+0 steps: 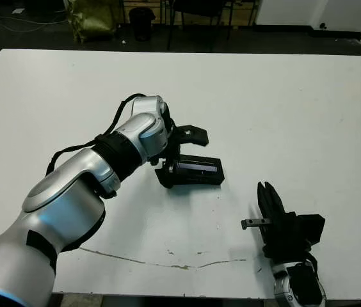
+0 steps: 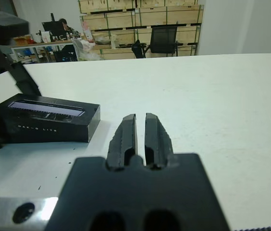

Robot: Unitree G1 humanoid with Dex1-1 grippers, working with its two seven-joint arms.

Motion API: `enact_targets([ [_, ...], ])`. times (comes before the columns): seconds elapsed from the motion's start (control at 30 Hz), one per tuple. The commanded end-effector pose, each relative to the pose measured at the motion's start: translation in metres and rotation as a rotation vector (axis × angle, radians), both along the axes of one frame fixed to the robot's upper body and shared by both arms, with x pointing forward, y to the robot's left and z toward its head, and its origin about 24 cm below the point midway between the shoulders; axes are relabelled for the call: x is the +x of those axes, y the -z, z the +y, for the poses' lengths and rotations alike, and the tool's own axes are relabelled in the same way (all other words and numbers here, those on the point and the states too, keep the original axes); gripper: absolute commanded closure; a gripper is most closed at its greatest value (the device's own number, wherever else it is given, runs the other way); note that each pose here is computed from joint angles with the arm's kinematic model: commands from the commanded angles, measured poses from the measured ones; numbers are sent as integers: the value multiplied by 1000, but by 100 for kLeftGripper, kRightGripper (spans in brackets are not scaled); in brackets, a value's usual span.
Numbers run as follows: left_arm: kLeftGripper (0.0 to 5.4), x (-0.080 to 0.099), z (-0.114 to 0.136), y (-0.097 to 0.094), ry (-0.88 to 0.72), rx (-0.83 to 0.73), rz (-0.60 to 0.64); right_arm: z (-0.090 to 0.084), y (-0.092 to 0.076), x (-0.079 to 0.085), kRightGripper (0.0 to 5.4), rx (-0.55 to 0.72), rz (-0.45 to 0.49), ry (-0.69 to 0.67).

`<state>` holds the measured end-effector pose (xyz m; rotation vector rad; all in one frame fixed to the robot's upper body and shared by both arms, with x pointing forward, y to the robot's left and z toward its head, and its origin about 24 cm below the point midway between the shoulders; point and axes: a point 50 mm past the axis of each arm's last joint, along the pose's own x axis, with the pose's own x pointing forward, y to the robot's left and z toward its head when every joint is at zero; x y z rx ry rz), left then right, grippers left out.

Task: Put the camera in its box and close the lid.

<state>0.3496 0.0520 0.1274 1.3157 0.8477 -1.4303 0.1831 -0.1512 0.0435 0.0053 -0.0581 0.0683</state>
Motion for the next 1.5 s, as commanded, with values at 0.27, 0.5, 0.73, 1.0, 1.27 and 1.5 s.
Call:
enact_targets([
  [0.27, 2, 0, 26, 18, 51, 58, 87, -4, 6, -3, 540, -9, 41, 10],
  [0.5, 2, 1, 48, 22, 17, 46, 121, -6, 9, -3, 540, 0, 40, -3],
  [0.73, 2, 0, 72, 28, 33, 36, 11, -7, 10, -4, 540, 17, 43, -9],
  [1.0, 2, -2, 132, 33, -214, -114, -8, -8, 10, -6, 540, 17, 55, -1],
  [1.27, 2, -13, 190, -16, -405, -585, -68, -8, 9, -5, 540, 11, 92, -3],
  [1.5, 2, -39, 219, -42, -486, -878, -70, -7, 8, -4, 540, -10, 104, -5],
])
